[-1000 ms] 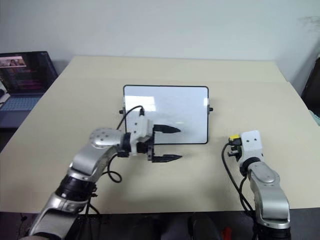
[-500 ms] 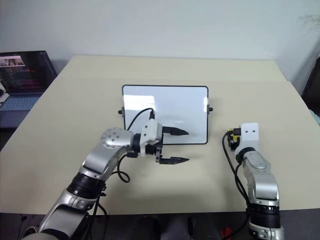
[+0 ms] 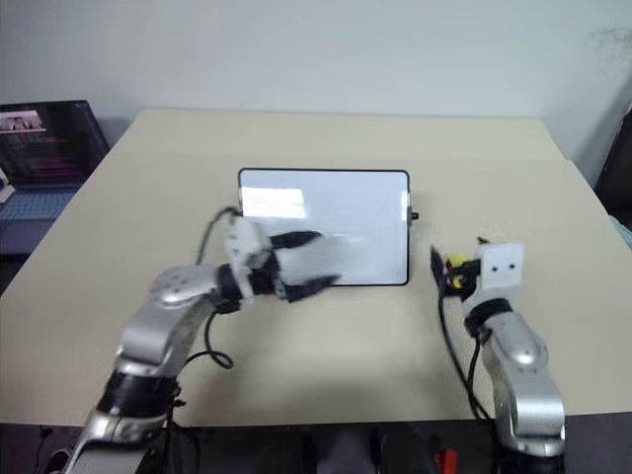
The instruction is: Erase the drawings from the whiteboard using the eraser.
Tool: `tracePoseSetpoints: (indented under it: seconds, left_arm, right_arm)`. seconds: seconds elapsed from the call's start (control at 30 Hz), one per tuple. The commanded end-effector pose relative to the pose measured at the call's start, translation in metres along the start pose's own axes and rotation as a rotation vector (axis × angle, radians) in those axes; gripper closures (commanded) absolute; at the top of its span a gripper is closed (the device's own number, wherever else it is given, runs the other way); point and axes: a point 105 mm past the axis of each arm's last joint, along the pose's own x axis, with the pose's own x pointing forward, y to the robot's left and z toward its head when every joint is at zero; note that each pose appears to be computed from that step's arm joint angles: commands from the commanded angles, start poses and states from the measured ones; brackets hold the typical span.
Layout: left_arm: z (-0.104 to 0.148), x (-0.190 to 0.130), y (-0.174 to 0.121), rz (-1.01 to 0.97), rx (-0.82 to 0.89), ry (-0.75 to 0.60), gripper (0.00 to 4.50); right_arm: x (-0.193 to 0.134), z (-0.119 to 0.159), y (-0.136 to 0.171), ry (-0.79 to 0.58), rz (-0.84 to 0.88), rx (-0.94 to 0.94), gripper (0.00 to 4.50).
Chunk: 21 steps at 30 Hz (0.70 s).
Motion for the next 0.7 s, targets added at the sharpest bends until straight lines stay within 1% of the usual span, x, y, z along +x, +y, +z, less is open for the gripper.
tracePoseSetpoints:
  seconds: [0.03, 0.07, 0.13, 0.2, 0.23, 0.3, 0.33, 0.37, 0.43, 0.5, 0.57, 0.63, 0.7]
  left_arm:
    - [0.023, -0.047, 0.032, 0.398, 0.121, -0.065, 0.0]
    - [0.021, -0.061, 0.037, 0.476, 0.154, -0.051, 0.0]
    - [0.02, -0.089, 0.052, 0.652, 0.232, -0.025, 0.0]
    - [0.014, -0.111, 0.064, 0.8, 0.262, 0.004, 0.0]
    - [0.006, -0.124, 0.069, 0.885, 0.268, 0.043, 0.0]
    - [-0.024, -0.159, 0.075, 1.029, 0.232, 0.162, 0.0]
    - [-0.038, -0.17, 0.074, 1.062, 0.198, 0.212, 0.0]
    - [-0.049, -0.174, 0.069, 1.064, 0.17, 0.244, 0.0]
    - [-0.06, -0.17, 0.058, 1.032, 0.122, 0.26, 0.0]
    - [-0.061, -0.159, 0.049, 1.008, 0.105, 0.242, 0.0]
    - [-0.06, -0.149, 0.045, 0.996, 0.08, 0.218, 0.0]
    - [-0.058, -0.137, 0.045, 0.991, 0.082, 0.198, 0.0]
    - [-0.055, -0.131, 0.044, 0.971, 0.11, 0.185, 0.0]
  right_arm:
    - [-0.014, 0.018, 0.015, -0.156, -0.016, 0.081, 0.01]
    - [-0.018, 0.015, 0.009, -0.159, -0.068, 0.068, 0.01]
    - [-0.029, 0.019, -0.011, -0.201, -0.146, 0.045, 0.01]
    - [-0.037, 0.022, -0.03, -0.241, -0.219, 0.05, 0.01]
    - [-0.041, 0.019, -0.037, -0.242, -0.222, 0.049, 0.01]
    - [-0.047, 0.003, -0.038, -0.195, -0.208, 0.034, 0.01]
    - [-0.049, -0.002, -0.035, -0.178, -0.18, 0.025, 0.01]
    - [-0.05, -0.007, -0.031, -0.162, -0.152, 0.021, 0.01]
    - [-0.052, -0.017, -0.028, -0.125, -0.115, 0.024, 0.01]
    - [-0.054, -0.029, -0.023, -0.073, -0.067, 0.024, 0.01]
    - [-0.056, -0.036, -0.014, -0.041, -0.006, 0.024, 0.01]
    - [-0.054, -0.034, -0.012, -0.04, 0.043, 0.007, 0.01]
    - [-0.054, -0.031, -0.01, -0.045, 0.052, 0.004, 0.01]
